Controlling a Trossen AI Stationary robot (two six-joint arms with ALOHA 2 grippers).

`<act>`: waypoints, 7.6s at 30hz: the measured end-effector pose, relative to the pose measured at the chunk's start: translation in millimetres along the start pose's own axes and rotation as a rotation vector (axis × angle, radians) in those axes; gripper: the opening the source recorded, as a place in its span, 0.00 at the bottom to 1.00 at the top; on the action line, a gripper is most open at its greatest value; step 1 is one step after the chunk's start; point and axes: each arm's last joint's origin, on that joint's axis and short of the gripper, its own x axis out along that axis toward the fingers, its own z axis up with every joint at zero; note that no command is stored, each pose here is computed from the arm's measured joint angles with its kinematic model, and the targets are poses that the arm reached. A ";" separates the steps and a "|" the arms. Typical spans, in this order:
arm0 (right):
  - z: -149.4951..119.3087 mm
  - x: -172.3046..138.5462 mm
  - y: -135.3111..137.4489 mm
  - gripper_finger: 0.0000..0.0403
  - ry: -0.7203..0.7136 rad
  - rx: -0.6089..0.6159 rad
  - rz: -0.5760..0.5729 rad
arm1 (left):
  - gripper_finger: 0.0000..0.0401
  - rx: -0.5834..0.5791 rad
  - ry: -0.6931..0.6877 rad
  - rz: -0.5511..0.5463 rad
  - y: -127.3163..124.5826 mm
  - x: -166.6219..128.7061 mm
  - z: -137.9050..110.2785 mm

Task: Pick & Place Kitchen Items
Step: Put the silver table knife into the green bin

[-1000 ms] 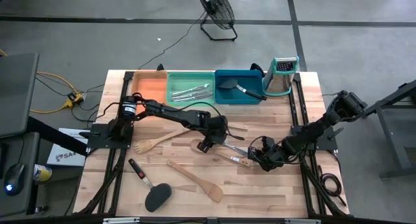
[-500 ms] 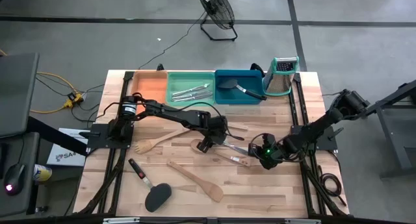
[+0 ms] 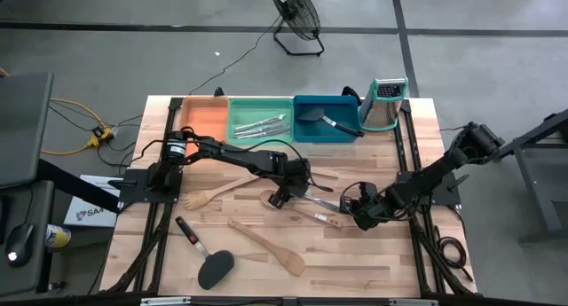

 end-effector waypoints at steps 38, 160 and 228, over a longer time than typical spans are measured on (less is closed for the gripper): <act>-2.8 7.7 -1.6 0.01 0.011 0.002 -0.034 | 0.43 -0.027 0.035 -0.009 -1.6 11.8 -4.8; -11.6 14.5 2.2 0.01 0.141 -0.108 -0.024 | 0.43 -0.004 0.023 -0.164 47.7 47.8 -25.4; 10.0 -19.1 18.0 0.01 -0.032 -0.220 0.188 | 0.00 -0.359 0.080 -0.082 53.7 -20.0 -15.1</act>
